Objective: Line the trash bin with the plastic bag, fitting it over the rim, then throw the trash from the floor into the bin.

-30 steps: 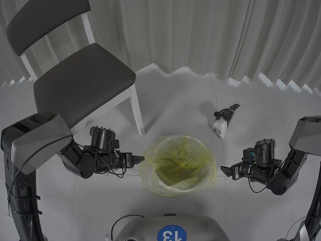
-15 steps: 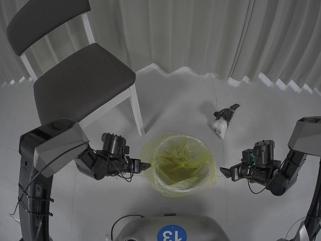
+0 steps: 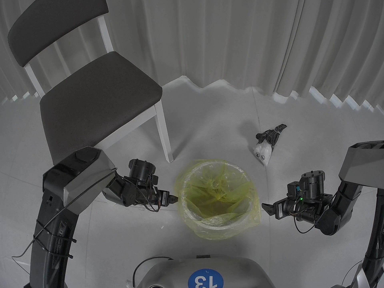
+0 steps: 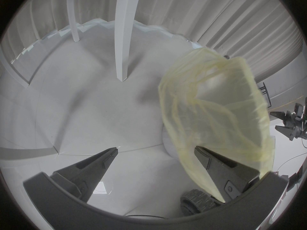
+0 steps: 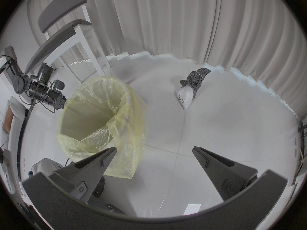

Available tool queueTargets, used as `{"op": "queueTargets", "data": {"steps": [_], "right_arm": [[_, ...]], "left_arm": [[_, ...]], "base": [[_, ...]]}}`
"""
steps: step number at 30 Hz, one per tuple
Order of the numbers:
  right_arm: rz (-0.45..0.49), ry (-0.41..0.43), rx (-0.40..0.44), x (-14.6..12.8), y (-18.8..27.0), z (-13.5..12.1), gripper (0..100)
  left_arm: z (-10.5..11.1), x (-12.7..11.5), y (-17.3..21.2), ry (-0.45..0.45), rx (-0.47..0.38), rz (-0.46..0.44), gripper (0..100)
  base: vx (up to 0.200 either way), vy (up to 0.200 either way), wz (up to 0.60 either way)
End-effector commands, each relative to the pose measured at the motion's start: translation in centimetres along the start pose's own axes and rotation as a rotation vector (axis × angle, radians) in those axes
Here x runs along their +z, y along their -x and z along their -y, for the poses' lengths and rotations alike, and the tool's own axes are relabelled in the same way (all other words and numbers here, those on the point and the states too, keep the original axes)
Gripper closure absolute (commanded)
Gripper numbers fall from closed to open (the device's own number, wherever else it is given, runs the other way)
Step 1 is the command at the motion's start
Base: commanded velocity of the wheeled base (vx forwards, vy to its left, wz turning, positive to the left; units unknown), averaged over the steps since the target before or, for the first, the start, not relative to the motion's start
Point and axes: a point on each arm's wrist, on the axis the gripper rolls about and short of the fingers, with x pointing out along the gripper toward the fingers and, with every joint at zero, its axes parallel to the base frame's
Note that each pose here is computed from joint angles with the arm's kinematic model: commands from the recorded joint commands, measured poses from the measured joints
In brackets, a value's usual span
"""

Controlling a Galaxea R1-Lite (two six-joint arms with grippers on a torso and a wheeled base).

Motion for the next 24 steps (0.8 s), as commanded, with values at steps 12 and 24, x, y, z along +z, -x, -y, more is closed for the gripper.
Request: {"op": "queueTargets", "data": {"steps": [12,24], "right_arm": [[0.005,-0.002,-0.001,0.0,0.1,0.0,0],[0.111,-0.062,-0.03,2.9,2.4,3.5,0]], "left_arm": [[0.6,1.0,9.4,0.025,-0.033,0.123,0],[6.6,0.1,17.8,-0.095,-0.119,0.362,0]], "base": [[0.0,0.0,0.0],[0.0,0.0,0.0]]}}
